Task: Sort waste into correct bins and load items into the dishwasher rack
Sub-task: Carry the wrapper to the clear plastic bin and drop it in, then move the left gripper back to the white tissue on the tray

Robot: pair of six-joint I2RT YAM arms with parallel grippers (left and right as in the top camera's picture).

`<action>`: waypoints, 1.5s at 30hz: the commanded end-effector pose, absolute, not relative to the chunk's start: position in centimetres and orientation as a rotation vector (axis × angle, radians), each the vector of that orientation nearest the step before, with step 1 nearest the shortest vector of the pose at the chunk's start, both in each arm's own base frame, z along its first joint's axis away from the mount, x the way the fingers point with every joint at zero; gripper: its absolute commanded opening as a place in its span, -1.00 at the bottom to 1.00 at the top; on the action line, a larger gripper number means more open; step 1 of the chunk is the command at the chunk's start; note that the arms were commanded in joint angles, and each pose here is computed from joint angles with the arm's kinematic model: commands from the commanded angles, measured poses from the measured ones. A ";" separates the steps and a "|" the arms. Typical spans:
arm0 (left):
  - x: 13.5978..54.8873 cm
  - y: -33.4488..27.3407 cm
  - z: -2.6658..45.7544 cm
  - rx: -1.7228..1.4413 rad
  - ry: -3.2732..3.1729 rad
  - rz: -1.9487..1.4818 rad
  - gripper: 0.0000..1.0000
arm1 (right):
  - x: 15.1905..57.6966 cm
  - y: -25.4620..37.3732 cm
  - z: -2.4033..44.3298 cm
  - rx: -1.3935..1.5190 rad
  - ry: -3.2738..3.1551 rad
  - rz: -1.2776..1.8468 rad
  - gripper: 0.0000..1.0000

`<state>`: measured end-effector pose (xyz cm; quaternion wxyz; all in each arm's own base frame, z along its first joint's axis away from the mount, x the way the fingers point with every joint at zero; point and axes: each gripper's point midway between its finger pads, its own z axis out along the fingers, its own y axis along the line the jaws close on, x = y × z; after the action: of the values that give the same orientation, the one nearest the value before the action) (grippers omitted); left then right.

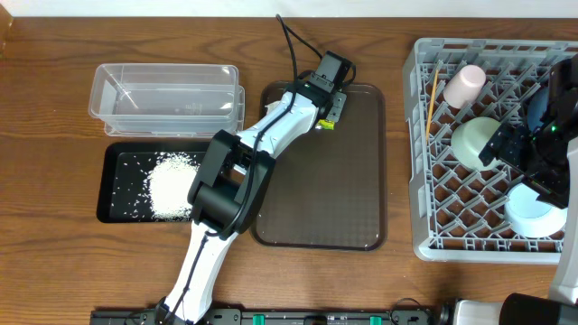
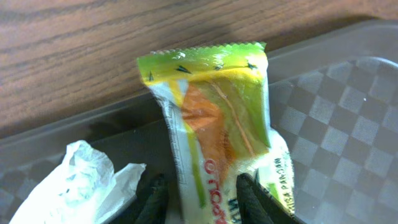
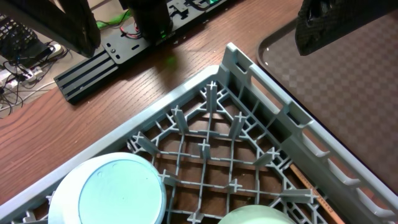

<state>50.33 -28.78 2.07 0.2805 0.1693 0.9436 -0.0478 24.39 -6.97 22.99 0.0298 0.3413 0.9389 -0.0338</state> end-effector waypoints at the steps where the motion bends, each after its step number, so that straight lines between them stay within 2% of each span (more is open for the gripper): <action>1: 50.7 -28.7 2.0 0.462 2.523 -0.110 -0.56 | 24.3 -7.1 23.2 1.086 2.871 -0.101 0.98; 4: 50.7 -28.7 2.3 0.460 2.519 -0.113 -0.86 | 24.3 -7.1 23.2 1.086 2.871 -0.101 0.99; 5: 50.7 -28.7 2.5 0.459 2.515 -0.115 -0.88 | 24.3 -7.1 23.2 1.086 2.871 -0.101 0.98; 11: 50.5 -29.4 5.8 0.464 2.479 -0.175 -0.88 | 24.3 -7.1 23.2 1.086 2.871 -0.101 0.98; 17: 51.0 -28.1 13.4 0.407 2.372 -0.208 -0.89 | 24.3 -7.1 23.2 1.086 2.871 -0.101 0.98; 20: 51.3 -25.9 17.0 0.321 2.335 -0.208 -0.88 | 24.3 -7.1 23.2 1.086 2.871 -0.101 0.98; 24: 52.1 -20.0 19.9 0.001 2.333 -0.158 -0.88 | 24.3 -7.1 23.2 1.086 2.871 -0.101 0.99; 29: 52.3 -12.0 19.0 -0.651 2.345 -0.233 -0.88 | 24.3 -7.1 23.2 1.086 2.871 -0.101 0.99; 35: 51.7 -3.9 16.7 -1.165 2.253 -0.221 -0.88 | 24.3 -7.1 23.2 1.086 2.871 -0.101 0.98; 45: 48.7 3.6 14.2 -1.591 2.137 -0.134 -0.88 | 24.3 -7.1 23.2 1.086 2.871 -0.101 0.98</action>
<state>49.62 2.60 15.50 0.2524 -0.5308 0.8068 -0.0601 24.39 -6.97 22.99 0.0298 0.3413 0.9389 -0.0339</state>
